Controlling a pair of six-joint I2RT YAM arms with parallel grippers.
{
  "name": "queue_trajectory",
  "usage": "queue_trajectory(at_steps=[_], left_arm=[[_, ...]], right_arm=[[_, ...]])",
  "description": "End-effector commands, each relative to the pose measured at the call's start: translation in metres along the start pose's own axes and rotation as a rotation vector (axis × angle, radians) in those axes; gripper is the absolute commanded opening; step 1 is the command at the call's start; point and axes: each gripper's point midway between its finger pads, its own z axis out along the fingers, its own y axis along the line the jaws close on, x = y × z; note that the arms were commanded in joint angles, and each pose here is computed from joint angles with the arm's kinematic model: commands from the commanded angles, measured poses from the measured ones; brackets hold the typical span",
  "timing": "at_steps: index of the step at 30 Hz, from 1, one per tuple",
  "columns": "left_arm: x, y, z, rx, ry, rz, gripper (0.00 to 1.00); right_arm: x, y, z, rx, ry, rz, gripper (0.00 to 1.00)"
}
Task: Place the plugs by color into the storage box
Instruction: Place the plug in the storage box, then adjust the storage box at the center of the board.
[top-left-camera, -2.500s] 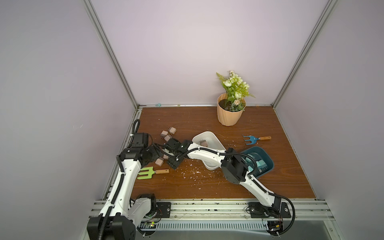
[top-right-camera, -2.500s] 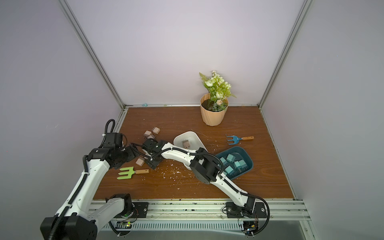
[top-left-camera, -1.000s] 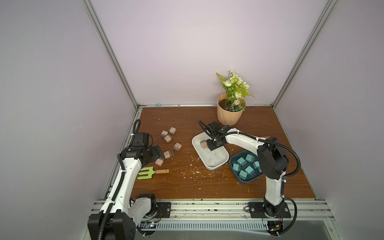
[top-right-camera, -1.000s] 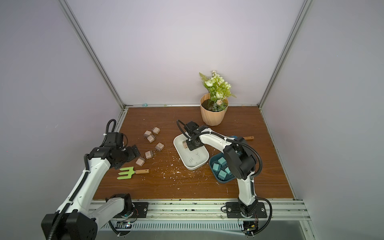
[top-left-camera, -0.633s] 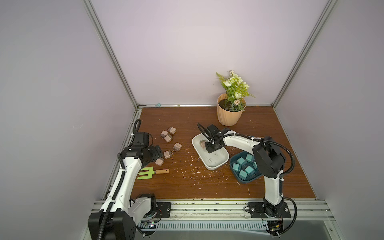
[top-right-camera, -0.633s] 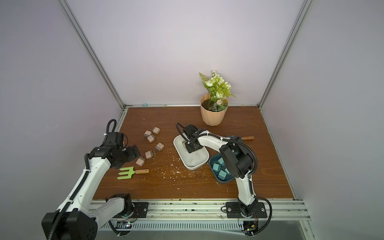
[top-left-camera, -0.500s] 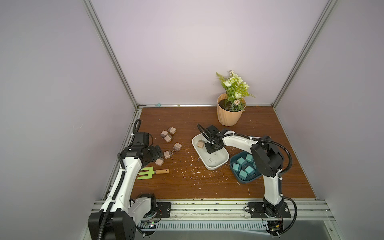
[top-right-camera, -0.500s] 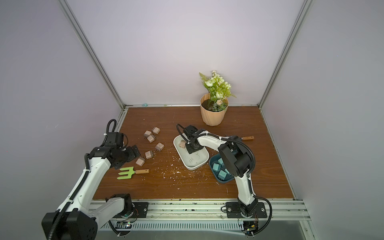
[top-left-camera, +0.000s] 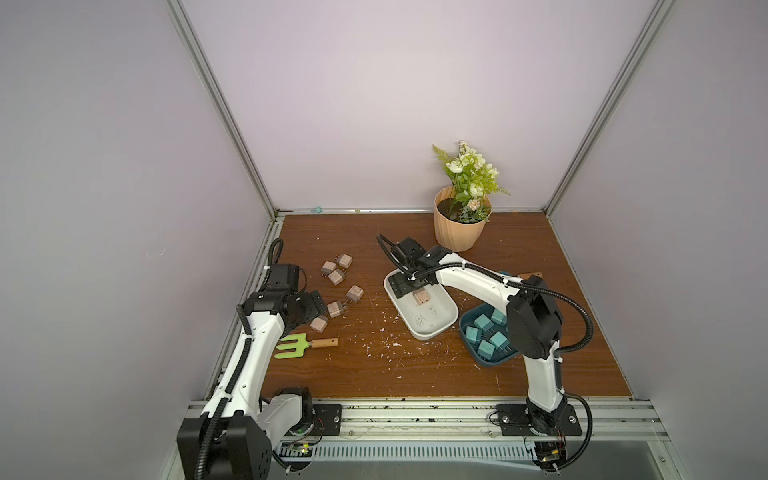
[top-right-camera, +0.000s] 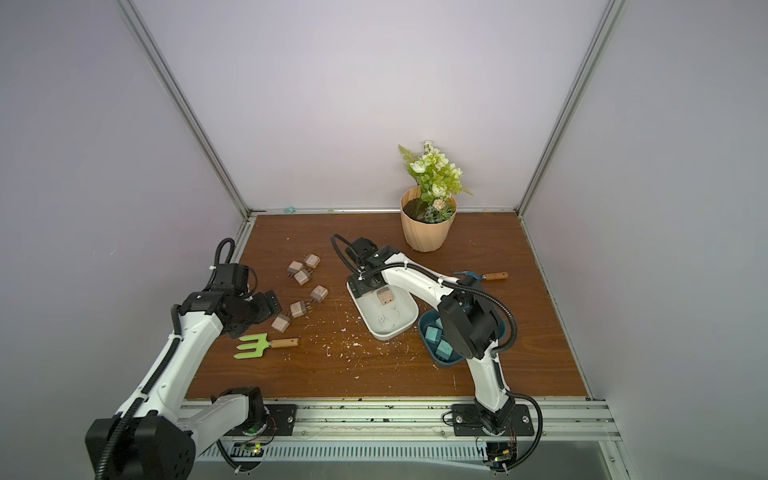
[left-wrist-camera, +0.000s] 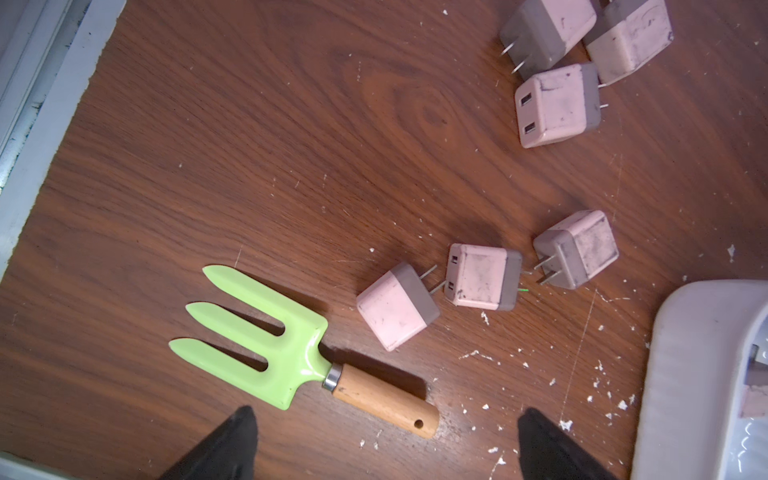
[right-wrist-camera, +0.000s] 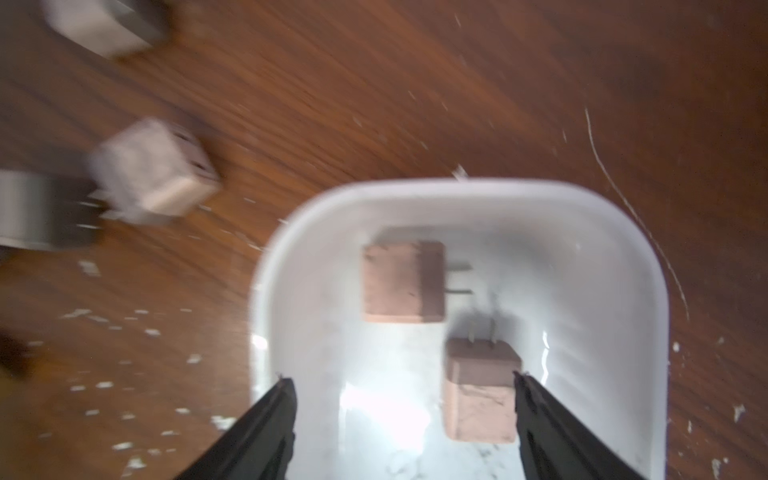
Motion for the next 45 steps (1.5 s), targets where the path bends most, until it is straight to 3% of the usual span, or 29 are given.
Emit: queue_trajectory(at_steps=[1,11,27,35,45], left_arm=[[-0.01,-0.002,-0.006,0.006,-0.026,-0.014,0.99],[-0.006,0.0,-0.007,0.013,-0.031,-0.021,0.98],[-0.001,0.001,-0.006,0.015,-0.019,-0.019,0.98],[-0.003,0.001,-0.009,0.017,-0.03,-0.015,0.98],[-0.004,-0.001,-0.009,0.023,-0.03,-0.026,0.98]], right_arm=[[-0.011,0.05,-0.014,-0.054,-0.02,-0.034,0.86],[-0.036,0.108,0.049,-0.147,-0.026,-0.085,0.87],[-0.026,0.097,0.109,-0.084,0.005,-0.013,0.87],[-0.03,0.066,0.098,-0.009,0.008,0.025,0.87],[-0.042,0.047,0.04,0.01,-0.04,0.008,0.87]])
